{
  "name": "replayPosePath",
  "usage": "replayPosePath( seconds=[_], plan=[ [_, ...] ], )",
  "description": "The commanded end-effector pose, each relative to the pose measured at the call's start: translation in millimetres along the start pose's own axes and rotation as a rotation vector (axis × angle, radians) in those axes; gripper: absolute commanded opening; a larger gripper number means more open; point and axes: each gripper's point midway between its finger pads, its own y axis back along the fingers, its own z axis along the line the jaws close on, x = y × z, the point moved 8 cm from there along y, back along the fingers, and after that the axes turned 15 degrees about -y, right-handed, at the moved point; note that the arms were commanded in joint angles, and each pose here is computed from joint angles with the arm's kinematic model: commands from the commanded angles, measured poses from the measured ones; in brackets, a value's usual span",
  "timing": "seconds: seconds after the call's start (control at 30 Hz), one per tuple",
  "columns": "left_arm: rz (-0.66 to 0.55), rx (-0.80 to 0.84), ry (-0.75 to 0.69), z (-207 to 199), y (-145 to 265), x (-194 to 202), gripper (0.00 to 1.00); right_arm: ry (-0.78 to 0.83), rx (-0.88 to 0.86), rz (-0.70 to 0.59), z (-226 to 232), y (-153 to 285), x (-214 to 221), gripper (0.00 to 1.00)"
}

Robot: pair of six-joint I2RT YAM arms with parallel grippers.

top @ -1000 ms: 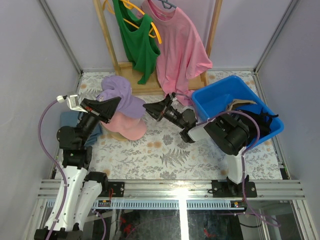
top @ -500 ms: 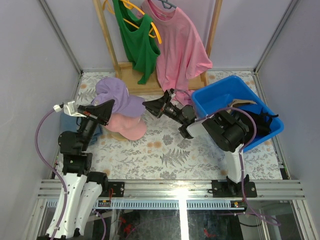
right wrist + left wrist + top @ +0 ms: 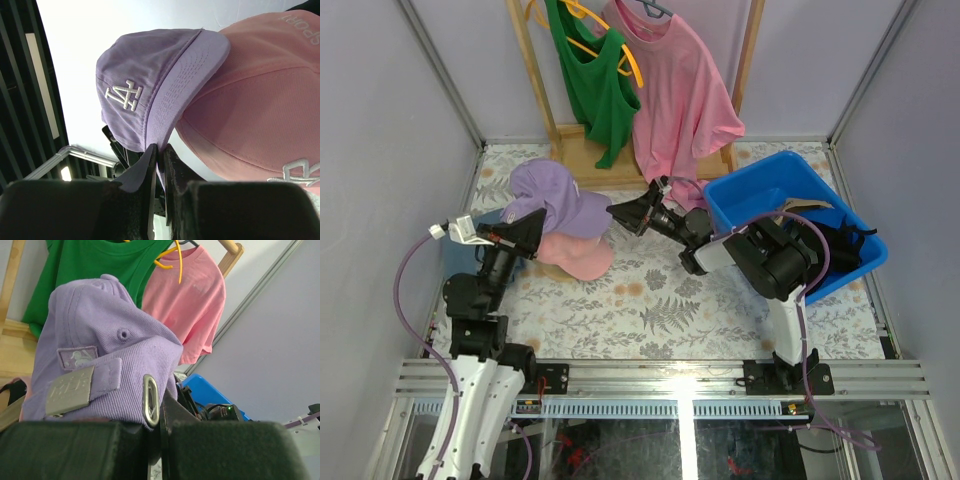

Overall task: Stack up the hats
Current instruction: Stack the hat on the hat.

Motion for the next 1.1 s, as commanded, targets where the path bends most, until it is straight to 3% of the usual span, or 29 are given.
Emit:
replayPosePath(
  seconds=[0.0, 0.5, 1.07],
  plan=[
    [-0.122, -0.010, 0.001, -4, 4, -18, 0.00, 0.106, -0.062, -0.058, 8, 12, -24, 0.03],
    [-0.123, -0.199, 0.000, 13, 13, -17, 0.00, 0.128, -0.014, -0.085, -6, 26, -34, 0.02],
    [-0.036, -0.186, 0.142, 17, 21, 19, 0.00, 0.118, 0.033, -0.131, -19, 43, -47, 0.01]
  ],
)
